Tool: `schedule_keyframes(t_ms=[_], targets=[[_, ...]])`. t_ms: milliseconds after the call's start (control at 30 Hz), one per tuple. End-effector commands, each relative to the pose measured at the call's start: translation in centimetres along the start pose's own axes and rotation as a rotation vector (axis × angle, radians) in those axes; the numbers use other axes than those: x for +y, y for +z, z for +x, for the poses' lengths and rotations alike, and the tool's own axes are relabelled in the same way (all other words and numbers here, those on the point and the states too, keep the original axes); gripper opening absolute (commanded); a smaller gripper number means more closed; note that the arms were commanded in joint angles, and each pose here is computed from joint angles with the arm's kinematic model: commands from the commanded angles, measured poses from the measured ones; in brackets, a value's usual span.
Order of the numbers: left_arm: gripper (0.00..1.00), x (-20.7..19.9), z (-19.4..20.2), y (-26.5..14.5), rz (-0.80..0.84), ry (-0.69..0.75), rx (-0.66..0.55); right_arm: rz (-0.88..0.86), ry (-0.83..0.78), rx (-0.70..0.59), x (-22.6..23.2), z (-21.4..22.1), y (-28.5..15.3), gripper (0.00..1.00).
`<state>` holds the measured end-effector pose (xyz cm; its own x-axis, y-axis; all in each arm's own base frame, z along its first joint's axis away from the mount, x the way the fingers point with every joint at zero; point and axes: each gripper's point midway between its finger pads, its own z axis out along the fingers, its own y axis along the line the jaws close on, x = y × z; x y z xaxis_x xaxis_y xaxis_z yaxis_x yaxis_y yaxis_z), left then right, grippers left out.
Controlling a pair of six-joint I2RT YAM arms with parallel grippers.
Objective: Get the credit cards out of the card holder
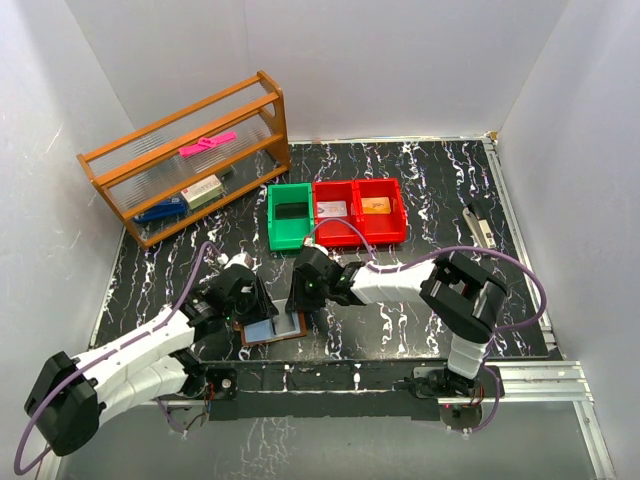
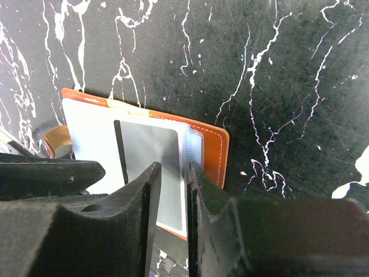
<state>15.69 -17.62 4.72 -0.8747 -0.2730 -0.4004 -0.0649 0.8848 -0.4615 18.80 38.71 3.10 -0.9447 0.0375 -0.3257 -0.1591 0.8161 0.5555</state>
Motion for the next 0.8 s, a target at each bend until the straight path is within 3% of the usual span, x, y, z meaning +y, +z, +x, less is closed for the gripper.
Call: schedule_keyframes(t_ms=[0, 300, 433, 600, 767], targets=[[0.33, 0.3, 1.3, 0.3, 0.005, -0.06, 0.046, 0.078, 0.0, 0.051, -2.9, 2.1, 0.6, 0.22], [0.29, 1.5, 3.5, 2.0, 0.043, -0.184, 0.064, 0.039, 0.023, 0.064, -2.8, 2.6, 0.4, 0.22], [0.26, 2.8, 3.5, 2.0, 0.017, -0.228, 0.021, 0.034, 0.043, 0.069, -3.3, 2.9, 0.4, 0.22], [0.26, 2.6, 3.1, 1.8, 0.102, -0.279, -0.038, 0.024, 0.071, 0.075, -4.0, 3.2, 0.4, 0.22], [0.14, 3.3, 3.4, 2.2, 0.101, -0.312, -0.039, 0.009, 0.079, 0.079, -3.9, 3.2, 0.4, 0.22]])
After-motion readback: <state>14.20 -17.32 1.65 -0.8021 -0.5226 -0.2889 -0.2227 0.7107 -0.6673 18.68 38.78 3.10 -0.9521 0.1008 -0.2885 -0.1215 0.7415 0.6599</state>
